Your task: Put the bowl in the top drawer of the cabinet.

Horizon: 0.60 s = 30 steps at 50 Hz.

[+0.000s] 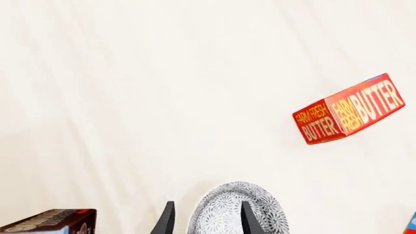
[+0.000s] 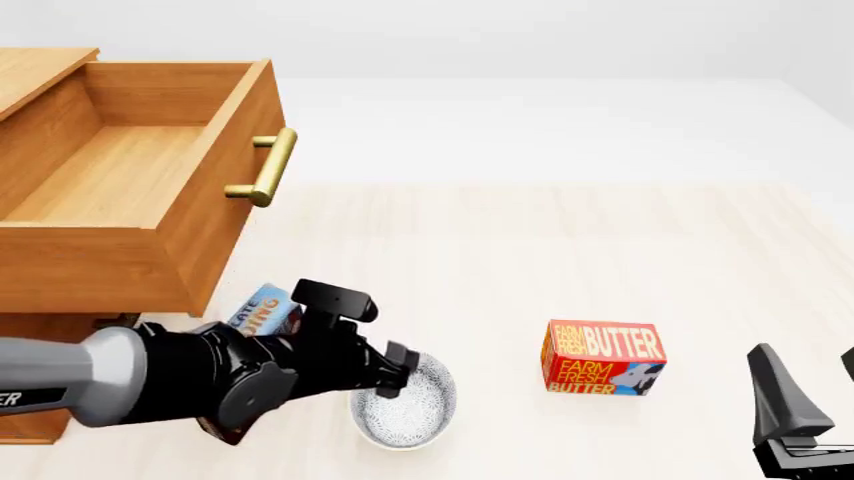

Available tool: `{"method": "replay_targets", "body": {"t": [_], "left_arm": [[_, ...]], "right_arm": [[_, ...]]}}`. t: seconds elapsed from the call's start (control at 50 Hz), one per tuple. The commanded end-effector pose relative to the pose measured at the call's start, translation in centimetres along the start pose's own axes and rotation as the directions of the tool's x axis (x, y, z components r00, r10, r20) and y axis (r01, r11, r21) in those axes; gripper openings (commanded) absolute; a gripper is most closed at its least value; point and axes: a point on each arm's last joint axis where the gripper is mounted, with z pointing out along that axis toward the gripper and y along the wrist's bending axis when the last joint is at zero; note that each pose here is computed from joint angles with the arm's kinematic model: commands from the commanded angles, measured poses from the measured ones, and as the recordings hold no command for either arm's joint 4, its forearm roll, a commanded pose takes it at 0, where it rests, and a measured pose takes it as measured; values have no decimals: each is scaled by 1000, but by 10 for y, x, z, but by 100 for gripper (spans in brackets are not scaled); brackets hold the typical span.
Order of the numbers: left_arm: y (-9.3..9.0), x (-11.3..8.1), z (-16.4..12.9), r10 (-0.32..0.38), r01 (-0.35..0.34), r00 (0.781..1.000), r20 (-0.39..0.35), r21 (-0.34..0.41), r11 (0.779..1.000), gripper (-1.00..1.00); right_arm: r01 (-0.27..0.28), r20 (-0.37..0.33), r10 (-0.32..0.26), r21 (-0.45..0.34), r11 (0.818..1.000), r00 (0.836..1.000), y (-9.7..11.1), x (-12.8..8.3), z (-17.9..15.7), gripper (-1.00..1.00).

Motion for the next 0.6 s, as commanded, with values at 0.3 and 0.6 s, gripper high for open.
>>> {"method": "replay_targets", "body": {"t": [0.3, 0.6], "left_arm": [[2, 11, 12, -26, 26, 999, -31, -6, 1000, 100], [3, 17, 18, -34, 33, 998, -47, -10, 999, 100]], "right_arm": [[0, 0, 0, 0, 1000, 1000, 0, 0, 0, 100], [0, 0, 0, 0, 1000, 1000, 0, 0, 0, 100]]}}
